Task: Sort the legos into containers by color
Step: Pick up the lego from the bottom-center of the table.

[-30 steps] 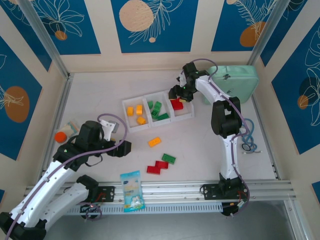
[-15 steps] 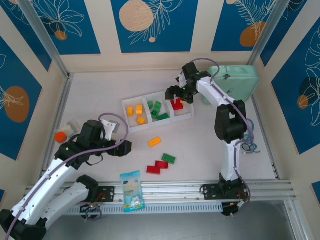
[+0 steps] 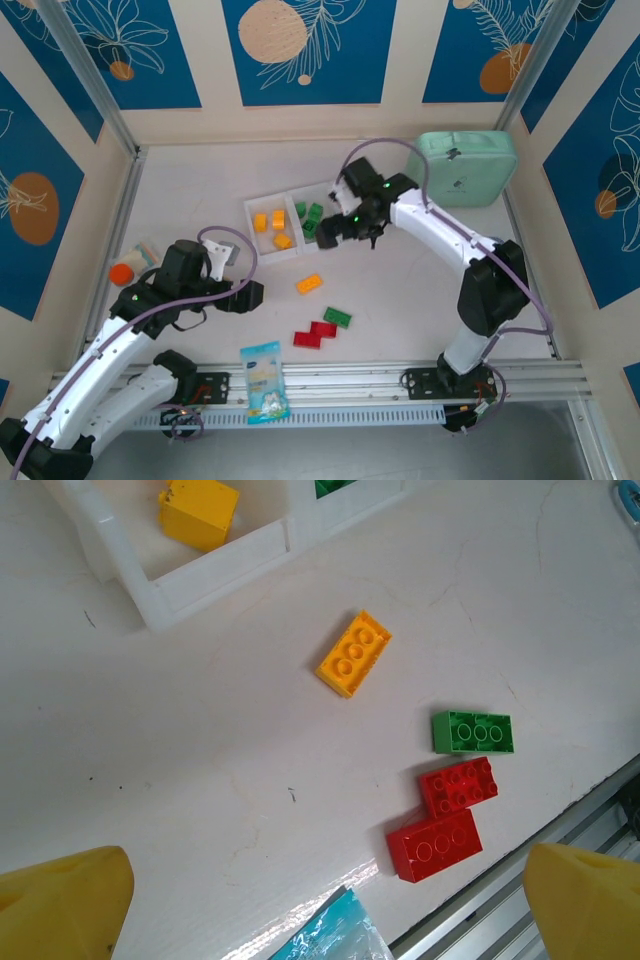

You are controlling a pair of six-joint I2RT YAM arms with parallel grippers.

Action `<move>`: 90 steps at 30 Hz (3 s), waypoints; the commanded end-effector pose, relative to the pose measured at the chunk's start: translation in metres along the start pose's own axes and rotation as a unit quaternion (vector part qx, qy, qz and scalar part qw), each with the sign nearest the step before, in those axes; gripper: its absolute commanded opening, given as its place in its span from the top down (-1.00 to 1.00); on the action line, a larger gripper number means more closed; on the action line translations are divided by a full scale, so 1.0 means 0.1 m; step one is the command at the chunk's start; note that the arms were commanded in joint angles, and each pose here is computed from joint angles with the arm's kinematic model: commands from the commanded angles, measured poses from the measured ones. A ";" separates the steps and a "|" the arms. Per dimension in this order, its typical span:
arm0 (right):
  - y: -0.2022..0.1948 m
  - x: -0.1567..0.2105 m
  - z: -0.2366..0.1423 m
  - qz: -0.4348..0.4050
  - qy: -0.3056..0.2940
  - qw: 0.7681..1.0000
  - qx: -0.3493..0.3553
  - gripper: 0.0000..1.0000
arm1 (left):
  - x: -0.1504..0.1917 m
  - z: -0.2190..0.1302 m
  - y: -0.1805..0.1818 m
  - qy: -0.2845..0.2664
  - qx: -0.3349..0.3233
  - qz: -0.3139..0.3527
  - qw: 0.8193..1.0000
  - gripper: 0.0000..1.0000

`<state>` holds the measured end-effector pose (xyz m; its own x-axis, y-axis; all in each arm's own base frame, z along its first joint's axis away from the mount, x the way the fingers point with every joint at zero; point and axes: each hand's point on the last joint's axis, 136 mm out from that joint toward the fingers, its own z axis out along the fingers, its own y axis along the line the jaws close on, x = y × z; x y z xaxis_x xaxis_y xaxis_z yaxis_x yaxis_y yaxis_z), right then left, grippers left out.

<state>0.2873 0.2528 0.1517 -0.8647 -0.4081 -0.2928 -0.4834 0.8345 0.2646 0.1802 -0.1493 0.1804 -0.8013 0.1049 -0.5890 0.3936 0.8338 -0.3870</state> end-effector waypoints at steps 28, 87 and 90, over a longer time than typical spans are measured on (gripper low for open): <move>0.45 1.66 0.81 -0.503 0.051 0.862 -0.030 -0.86 | -0.06 -0.19 -0.05 -0.045 0.009 0.020 0.999 -0.99; 0.03 0.93 0.86 -0.408 -0.037 0.910 0.062 0.92 | -0.06 -0.18 -0.03 -0.044 0.003 0.019 0.999 -0.99; 0.04 0.75 0.69 -0.385 -0.072 0.918 0.058 0.94 | -0.07 -0.18 -0.03 -0.044 0.003 0.019 0.999 -0.99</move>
<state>0.2177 0.2449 0.0432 -0.2174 -0.8953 -0.3887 -0.9388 0.3007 -0.1677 0.1755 -0.1454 0.1974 -0.7548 0.0790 -0.6512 0.4189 0.8220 -0.3859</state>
